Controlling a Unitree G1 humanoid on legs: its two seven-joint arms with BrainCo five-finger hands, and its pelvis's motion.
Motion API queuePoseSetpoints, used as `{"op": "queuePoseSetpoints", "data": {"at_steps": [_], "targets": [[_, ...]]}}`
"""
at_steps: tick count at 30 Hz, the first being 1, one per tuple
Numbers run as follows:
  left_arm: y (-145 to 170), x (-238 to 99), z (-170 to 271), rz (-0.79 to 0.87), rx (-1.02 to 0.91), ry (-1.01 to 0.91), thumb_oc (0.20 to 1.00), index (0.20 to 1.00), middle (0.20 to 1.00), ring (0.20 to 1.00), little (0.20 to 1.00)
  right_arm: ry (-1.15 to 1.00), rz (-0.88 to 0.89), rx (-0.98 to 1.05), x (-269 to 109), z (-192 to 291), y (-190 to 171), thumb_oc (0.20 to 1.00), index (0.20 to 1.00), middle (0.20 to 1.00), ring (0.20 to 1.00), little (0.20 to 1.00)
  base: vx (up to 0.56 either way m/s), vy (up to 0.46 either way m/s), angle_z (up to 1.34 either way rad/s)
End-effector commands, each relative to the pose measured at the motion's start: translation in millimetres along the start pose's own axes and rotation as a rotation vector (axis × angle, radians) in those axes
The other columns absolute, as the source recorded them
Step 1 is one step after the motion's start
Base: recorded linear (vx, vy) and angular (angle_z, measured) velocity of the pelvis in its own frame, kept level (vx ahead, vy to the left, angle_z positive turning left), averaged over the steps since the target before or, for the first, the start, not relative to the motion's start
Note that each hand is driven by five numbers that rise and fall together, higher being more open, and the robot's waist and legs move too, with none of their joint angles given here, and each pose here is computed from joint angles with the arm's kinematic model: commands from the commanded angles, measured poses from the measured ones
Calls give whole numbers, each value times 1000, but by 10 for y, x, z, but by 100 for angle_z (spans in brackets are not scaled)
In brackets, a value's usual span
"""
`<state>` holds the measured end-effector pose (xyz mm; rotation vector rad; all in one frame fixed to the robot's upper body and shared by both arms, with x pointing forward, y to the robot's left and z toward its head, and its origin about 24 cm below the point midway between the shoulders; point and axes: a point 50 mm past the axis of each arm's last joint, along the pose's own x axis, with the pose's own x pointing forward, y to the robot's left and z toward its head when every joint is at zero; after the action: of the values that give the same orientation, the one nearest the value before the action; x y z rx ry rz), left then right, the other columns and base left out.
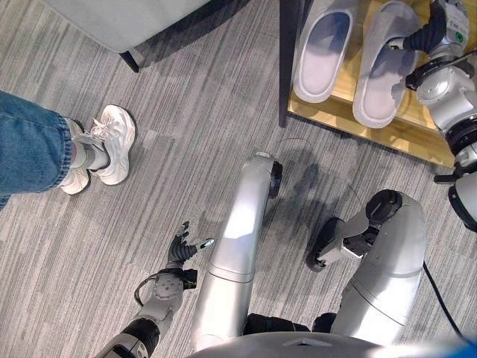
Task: Arrange the slippers neatly on the shoe rack.
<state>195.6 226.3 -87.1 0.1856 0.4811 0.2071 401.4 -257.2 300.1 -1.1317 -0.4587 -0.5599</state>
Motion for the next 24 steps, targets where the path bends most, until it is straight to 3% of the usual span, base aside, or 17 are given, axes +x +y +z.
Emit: {"op": "queuePoseSetpoints", "data": {"at_steps": [1,9,13,19,24], "targets": [[-16,-134,-178,-22,49,42,1000,1000,1000,1000,1000,-59,-114,126,134,288,-184,1000,1000,1000,1000,1000,0,0,0],[21,-161,-365,70,37,138,1000,1000,1000,1000,1000,-267,-223,320,-68,656,-206,1000,1000,1000,1000,1000,2,-11,-2],[16,-185,-409,82,30,157,1000,1000,1000,1000,1000,-382,-280,314,-197,861,-238,1000,1000,1000,1000,1000,0,-17,-12],[12,-184,-444,73,51,177,1000,1000,1000,1000,1000,-257,-215,208,-104,688,-72,1000,1000,1000,1000,1000,-23,-17,-3],[3,-189,-493,102,38,213,1000,1000,1000,1000,1000,-584,-338,359,-467,1132,-349,1000,1000,1000,1000,1000,-9,-9,-3]]}}
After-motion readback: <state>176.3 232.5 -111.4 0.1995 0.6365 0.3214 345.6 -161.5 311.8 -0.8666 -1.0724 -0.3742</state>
